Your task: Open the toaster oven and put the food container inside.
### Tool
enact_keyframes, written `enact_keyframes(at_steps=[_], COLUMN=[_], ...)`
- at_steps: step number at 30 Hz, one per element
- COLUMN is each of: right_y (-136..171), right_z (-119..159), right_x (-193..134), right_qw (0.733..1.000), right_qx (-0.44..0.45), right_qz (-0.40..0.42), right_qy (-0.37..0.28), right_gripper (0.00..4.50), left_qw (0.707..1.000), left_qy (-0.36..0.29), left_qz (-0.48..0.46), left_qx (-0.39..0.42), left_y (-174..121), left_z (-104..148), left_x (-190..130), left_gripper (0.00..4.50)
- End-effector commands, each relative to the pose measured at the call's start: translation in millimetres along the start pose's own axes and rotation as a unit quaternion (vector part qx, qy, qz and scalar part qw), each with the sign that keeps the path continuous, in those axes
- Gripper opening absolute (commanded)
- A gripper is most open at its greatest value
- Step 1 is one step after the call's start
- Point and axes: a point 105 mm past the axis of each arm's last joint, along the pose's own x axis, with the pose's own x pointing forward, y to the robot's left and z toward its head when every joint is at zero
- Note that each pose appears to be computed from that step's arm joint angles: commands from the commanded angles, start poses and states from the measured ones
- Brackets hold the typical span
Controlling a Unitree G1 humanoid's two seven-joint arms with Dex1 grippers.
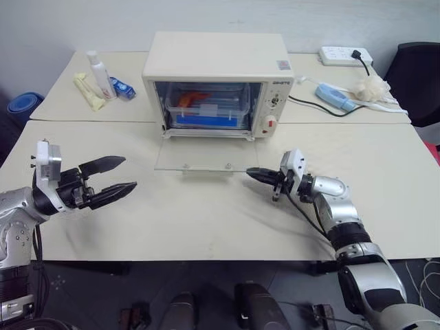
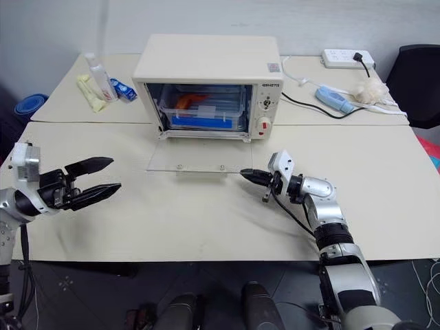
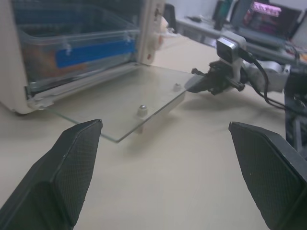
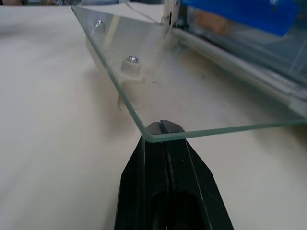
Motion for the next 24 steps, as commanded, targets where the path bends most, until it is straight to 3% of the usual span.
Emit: enact_keyframes(at_steps=[1, 5, 7, 12, 16, 24], right_y=[-10, -18, -24, -20, 3, 49], right_z=[46, 87, 110, 124, 107, 43], right_x=[4, 11, 13, 7, -13, -61], right_qw=[0.995, 0.982, 0.971, 0.975, 0.989, 0.990], right_qx=[-0.024, -0.009, 0.003, 0.001, -0.030, -0.071], right_qz=[-0.017, -0.044, -0.059, -0.039, 0.020, 0.116], right_qy=[-0.093, -0.182, -0.231, -0.220, -0.143, 0.037], right_gripper=[0.00, 0.00, 0.00, 0.00, 0.78, 3.44], left_qw=[0.997, 0.990, 0.991, 0.996, 0.995, 0.976], left_qy=[-0.076, -0.131, -0.128, -0.082, 0.004, 0.141], left_qz=[0.024, 0.047, 0.042, 0.036, 0.053, 0.067], left_qx=[0.002, -0.011, -0.015, 0.012, 0.085, 0.150], left_y=[1, 9, 11, 16, 25, 17], left_z=[31, 48, 49, 40, 16, -40], left_x=[0, 1, 3, 5, -3, -41], left_gripper=[4.49, 4.49, 4.49, 4.49, 4.50, 4.50])
